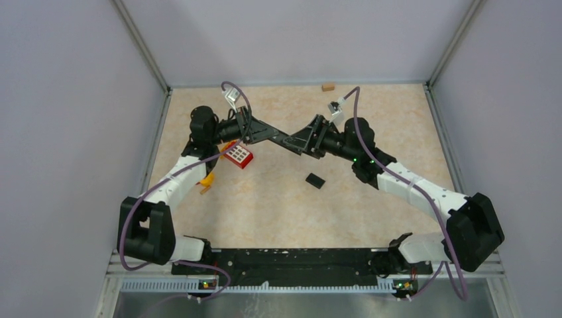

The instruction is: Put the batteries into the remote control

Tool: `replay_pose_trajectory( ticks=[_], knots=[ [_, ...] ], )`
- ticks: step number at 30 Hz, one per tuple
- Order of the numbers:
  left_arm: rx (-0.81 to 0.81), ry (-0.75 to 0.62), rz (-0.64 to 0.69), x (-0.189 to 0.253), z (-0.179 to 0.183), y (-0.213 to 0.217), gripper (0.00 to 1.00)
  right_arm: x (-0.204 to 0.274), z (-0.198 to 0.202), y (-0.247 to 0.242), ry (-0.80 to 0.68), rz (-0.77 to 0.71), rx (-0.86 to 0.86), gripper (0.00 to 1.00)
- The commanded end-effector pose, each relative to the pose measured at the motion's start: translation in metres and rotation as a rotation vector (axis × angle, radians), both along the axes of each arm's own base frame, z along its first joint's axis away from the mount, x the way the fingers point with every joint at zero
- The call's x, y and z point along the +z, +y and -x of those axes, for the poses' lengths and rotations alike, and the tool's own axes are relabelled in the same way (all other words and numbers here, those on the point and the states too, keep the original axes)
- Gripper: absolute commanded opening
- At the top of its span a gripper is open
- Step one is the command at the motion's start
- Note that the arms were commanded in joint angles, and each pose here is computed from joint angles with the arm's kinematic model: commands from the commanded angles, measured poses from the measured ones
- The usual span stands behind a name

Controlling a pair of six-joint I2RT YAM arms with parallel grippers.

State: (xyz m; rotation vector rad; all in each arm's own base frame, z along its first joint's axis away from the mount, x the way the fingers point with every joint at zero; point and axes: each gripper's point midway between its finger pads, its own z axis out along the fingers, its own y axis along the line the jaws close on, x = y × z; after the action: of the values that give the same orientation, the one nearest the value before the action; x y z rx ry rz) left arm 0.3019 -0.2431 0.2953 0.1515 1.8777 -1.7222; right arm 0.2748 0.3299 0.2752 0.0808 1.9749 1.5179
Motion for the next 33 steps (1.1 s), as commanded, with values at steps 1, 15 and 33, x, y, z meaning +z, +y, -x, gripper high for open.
replay_pose_trajectory(
  ticks=[1,15,33],
  knots=[
    [-0.01,-0.087,0.01,0.014,0.008,0.001,0.0,0.034,-0.004,0.004,-0.086,-0.047,0.007,0.65],
    [-0.007,-0.074,0.017,0.017,0.009,0.001,0.0,0.029,-0.004,0.005,-0.086,-0.038,0.015,0.42],
    [0.172,-0.07,-0.084,0.018,-0.021,0.042,0.0,0.027,-0.016,-0.016,-0.239,0.093,-0.084,0.85]
  ],
)
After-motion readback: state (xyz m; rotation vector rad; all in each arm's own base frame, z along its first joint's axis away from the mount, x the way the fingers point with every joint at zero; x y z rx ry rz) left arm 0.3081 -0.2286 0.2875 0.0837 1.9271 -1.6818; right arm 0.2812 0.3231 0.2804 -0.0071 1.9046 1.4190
